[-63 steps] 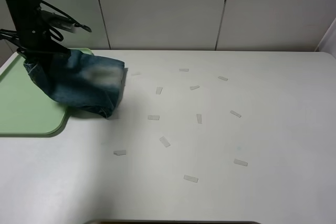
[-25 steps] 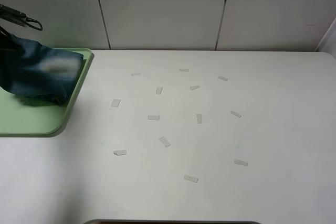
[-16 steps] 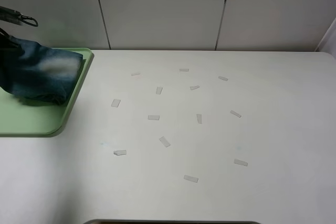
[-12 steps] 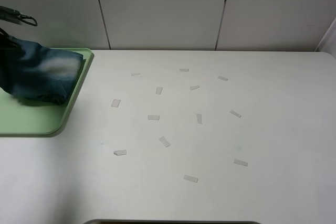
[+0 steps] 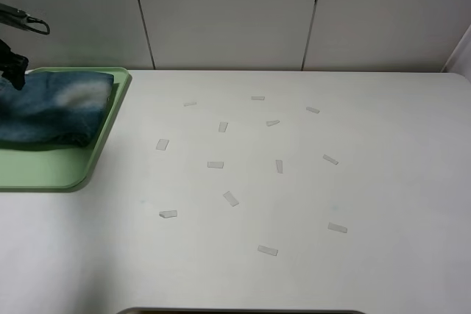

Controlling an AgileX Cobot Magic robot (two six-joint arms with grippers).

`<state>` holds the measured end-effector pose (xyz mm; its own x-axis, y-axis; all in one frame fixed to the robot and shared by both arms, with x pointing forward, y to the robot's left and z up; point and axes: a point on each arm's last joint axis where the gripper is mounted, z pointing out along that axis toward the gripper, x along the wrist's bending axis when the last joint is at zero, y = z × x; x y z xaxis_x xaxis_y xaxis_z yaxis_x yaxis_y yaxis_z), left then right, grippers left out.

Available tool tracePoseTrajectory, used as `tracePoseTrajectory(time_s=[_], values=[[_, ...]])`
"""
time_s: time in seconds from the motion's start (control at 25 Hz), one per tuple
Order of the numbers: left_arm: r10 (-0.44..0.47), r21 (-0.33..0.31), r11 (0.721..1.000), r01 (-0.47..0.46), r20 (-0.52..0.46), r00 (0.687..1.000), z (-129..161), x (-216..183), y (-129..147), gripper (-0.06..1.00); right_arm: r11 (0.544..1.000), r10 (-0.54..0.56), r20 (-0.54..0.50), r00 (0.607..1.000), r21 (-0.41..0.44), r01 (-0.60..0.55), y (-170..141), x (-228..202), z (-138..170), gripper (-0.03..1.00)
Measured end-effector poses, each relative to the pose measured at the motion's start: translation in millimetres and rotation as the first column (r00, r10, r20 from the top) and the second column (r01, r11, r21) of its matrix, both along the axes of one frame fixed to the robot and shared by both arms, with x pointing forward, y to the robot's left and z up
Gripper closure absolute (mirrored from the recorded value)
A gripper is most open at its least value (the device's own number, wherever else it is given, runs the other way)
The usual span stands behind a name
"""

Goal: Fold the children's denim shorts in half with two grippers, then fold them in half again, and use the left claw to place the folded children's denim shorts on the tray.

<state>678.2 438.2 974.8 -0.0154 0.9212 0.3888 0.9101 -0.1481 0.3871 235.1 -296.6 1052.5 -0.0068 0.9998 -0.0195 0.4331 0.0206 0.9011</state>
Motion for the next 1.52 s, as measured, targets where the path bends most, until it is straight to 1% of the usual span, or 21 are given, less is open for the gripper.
tracePoseTrajectory(time_s=[0.16, 0.28, 0.36, 0.64, 0.8, 0.96, 1.08, 1.16, 1.2, 1.24, 1.36, 1.52], values=[[0.033, -0.028, 0.999, -0.032, 0.014, 0.999, 23, -9, -3, -0.05, 1.0, 0.0, 0.0, 1.0, 0.0, 0.0, 0, 0, 0, 0.27], [0.057, -0.056, 0.997, -0.055, 0.046, 0.997, 52, -20, -9, -0.05, 1.0, 0.0, 0.0, 1.0, 0.0, 0.0, 0, 0, 0, 0.27], [0.067, -0.063, 0.996, -0.063, 0.051, 0.996, 71, -29, -15, -0.05, 1.0, 0.0, 0.0, 1.0, 0.0, 0.0, 0, 0, 0, 0.27], [0.084, -0.092, 0.993, -0.079, 0.053, 0.995, 135, -70, -53, -0.05, 1.0, 0.0, 0.0, 1.0, 0.0, 0.0, 0, 0, 0, 0.27], [0.069, -0.13, 0.99, -0.061, 0.061, 0.996, 169, -98, -78, -0.05, 1.0, 0.0, 0.0, 1.0, 0.0, 0.0, 0, 0, 0, 0.27], [0.023, -0.138, 0.99, -0.005, 0.132, 0.991, 195, -119, -97, -0.05, 1.0, 0.0, 0.0, 1.0, 0.0, 0.0, 0, 0, 0, 0.27], [-0.004, -0.14, 0.99, 0.027, 0.161, 0.987, 205, -139, -107, -0.05, 1.0, 0.0, 0.0, 1.0, 0.0, 0.0, 0, 0, 0, 0.27], [-0.01, -0.16, 0.986, 0.038, 0.17, 0.985, 207, -155, -112, -0.05, 1.0, 0.0, 0.0, 1.0, 0.0, 0.0, 0, 0, 0, 0.27], [-0.01, -0.16, 0.986, 0.038, 0.17, 0.985, 207, -155, -112, -0.05, 1.0, 0.0, 0.0, 1.0, 0.0, 0.0, 0, 0, 0, 0.27], [-0.014, -0.184, 0.982, 0.049, 0.186, 0.982, 210, -174, -115, -0.05, 1.0, 0.0, 0.0, 1.0, 0.0, 0.0, 0, 0, 0, 0.27], [-0.014, -0.211, 0.976, 0.057, 0.198, 0.98, 209, -202, -118, -0.05, 1.0, 0.0, 0.0, 1.0, 0.0, 0.0, 0, 0, 0, 0.27], [-0.014, -0.213, 0.975, 0.062, 0.218, 0.976, 204, -242, -119, -0.05, 1.0, 0.0, 0.0, 1.0, 0.0, 0.0, 0, 0, 0, 0.27]])
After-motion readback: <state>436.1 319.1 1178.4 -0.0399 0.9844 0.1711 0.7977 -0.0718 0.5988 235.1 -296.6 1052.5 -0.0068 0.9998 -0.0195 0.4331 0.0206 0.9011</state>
